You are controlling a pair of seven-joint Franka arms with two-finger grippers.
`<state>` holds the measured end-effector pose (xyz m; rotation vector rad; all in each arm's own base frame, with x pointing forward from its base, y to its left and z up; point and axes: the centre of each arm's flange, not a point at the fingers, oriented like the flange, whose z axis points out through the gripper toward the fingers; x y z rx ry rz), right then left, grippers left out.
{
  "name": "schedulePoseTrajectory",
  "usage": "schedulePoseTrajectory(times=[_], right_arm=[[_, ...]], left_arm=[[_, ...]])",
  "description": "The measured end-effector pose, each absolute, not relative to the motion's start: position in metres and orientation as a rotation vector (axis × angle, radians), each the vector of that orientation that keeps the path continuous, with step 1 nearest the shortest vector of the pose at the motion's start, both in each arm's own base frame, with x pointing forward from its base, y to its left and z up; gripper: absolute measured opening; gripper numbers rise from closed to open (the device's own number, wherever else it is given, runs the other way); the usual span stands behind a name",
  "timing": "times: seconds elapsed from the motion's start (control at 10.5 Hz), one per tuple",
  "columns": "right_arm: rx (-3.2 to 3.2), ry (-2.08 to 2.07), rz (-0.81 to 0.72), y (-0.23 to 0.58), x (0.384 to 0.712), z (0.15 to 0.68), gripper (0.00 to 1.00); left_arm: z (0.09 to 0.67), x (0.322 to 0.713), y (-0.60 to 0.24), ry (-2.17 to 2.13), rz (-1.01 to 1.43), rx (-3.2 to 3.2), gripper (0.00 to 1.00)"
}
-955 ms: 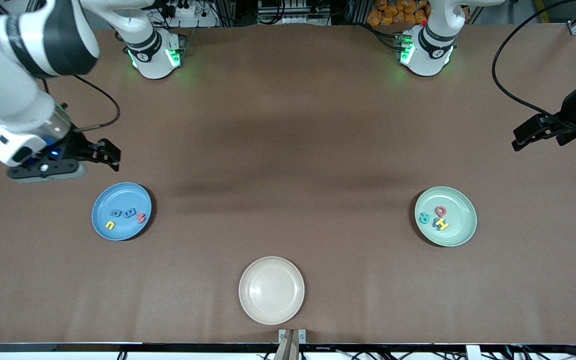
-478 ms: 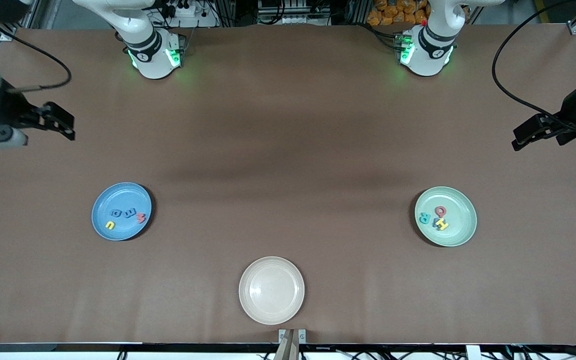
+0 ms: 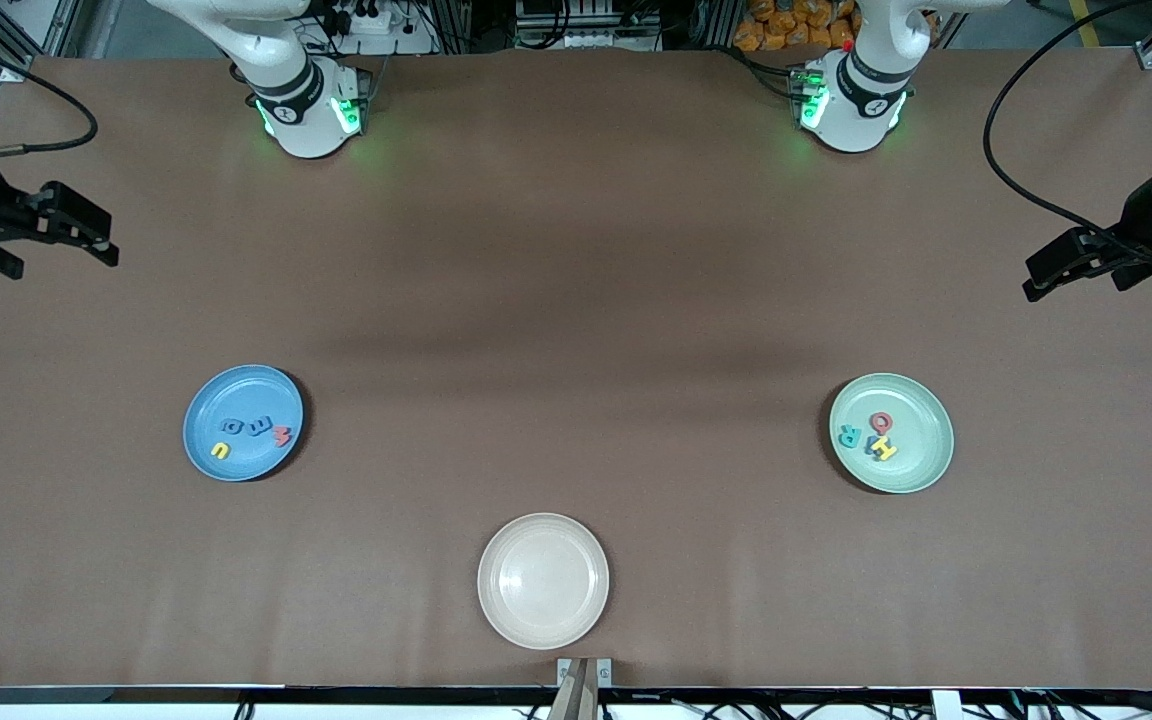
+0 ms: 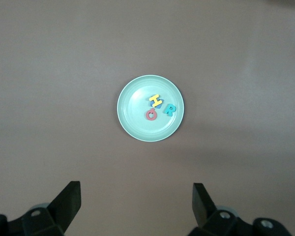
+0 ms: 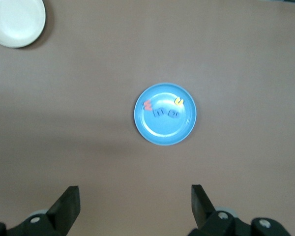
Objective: Sort upper and lower case letters into plates
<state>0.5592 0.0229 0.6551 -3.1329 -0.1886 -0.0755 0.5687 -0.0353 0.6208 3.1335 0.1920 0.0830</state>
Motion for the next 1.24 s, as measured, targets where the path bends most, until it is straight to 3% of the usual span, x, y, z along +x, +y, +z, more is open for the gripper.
schedulePoseTrajectory(times=[1.24], right_arm=[[-3.135, -0.098, -0.097, 0.017, 0.561, 0.656, 1.0]], left_arm=[[0.639, 0.547, -0.066, 0.098, 0.023, 3.14, 1.0]])
